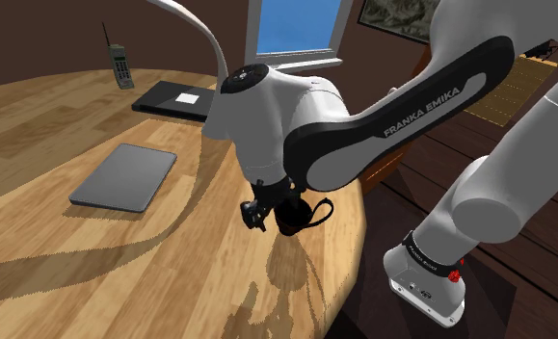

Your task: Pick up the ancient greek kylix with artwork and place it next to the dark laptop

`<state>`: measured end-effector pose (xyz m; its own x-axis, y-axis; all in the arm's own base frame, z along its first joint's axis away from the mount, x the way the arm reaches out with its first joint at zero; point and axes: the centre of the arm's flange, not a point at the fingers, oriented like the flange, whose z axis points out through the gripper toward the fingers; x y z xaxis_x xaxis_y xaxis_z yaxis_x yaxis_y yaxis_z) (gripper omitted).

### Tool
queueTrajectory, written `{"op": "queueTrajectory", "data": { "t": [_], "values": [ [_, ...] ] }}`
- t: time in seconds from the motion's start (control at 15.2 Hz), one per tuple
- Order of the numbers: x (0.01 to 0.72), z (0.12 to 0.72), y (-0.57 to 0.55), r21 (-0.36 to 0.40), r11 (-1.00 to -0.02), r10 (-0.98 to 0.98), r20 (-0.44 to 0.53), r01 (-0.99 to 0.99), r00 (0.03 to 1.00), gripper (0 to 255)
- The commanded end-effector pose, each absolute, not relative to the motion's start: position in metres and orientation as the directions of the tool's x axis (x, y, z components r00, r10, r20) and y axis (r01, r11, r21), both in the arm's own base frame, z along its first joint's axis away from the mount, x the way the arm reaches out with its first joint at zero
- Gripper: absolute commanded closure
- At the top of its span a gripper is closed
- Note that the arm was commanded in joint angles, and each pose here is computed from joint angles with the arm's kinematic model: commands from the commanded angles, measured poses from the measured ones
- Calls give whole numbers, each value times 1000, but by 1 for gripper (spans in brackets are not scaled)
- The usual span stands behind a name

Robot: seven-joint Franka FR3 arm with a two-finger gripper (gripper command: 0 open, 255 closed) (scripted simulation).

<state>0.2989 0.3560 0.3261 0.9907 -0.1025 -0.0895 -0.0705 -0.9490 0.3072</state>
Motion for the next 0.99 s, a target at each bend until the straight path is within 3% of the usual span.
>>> {"op": "queueTrajectory", "data": {
  "t": [0.0,0.26,0.33,0.92],
  "values": [
    [299,325,356,307,-949,-102,-89,-70,991,0],
    [299,325,356,307,-949,-102,-89,-70,991,0],
    [299,325,356,307,-949,-102,-89,-70,991,255],
    [299,325,356,307,-949,-102,-89,-70,991,255]
  ]
}}
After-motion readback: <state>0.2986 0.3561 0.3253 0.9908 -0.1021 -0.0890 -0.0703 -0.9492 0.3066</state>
